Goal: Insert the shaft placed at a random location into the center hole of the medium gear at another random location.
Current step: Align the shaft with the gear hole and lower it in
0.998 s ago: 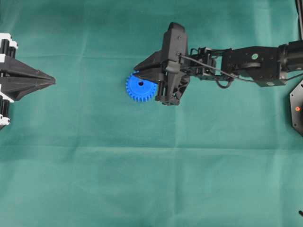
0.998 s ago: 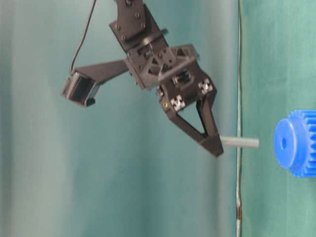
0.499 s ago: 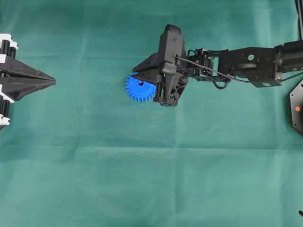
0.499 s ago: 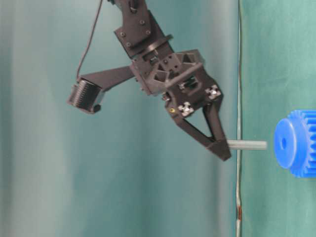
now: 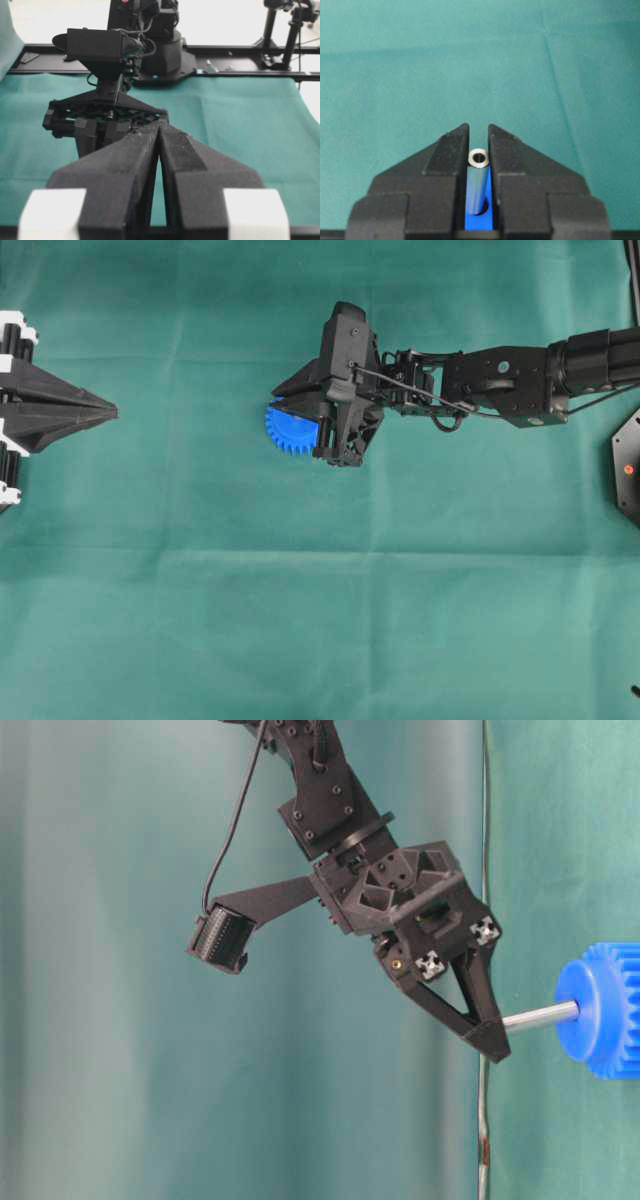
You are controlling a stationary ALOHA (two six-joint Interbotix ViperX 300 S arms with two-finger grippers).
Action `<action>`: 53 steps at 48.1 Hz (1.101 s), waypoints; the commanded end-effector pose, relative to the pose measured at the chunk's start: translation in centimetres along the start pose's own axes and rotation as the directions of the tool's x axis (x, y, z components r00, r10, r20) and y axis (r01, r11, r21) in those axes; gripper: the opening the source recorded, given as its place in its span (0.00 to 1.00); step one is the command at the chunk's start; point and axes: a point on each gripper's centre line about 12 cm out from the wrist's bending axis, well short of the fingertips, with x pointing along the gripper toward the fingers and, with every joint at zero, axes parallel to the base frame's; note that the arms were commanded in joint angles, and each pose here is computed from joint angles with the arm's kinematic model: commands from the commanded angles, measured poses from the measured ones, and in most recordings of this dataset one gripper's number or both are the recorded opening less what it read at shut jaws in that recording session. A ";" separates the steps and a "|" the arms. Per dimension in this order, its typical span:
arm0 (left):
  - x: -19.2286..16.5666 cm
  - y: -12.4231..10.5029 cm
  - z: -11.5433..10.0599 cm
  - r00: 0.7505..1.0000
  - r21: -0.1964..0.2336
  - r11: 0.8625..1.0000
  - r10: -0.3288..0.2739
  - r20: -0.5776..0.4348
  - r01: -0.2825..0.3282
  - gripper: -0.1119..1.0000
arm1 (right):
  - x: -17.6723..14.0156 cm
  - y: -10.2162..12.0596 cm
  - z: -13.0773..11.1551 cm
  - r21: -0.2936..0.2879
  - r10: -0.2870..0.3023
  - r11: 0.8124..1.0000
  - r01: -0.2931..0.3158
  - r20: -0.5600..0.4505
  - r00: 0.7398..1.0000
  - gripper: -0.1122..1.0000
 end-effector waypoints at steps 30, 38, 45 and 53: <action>0.2 0.0 1.1 1.000 0.002 1.000 -0.002 0.028 0.002 0.10 | -3.6 -0.2 5.0 -0.066 -0.003 0.998 0.012 0.136 0.991 0.20; 0.2 0.0 1.1 1.000 0.002 1.000 -0.001 0.028 0.001 0.10 | -3.3 -0.2 4.5 -0.061 -0.004 0.998 0.011 0.113 0.994 0.20; 0.2 0.0 1.1 1.000 0.002 1.000 -0.002 0.028 0.002 0.10 | -2.5 -0.2 3.5 -0.050 -0.005 0.999 0.009 0.086 0.996 0.20; 0.2 0.0 1.1 1.000 0.002 1.000 -0.001 0.029 0.001 0.10 | -1.0 -0.2 1.5 -0.033 -0.009 0.999 0.010 0.040 0.999 0.20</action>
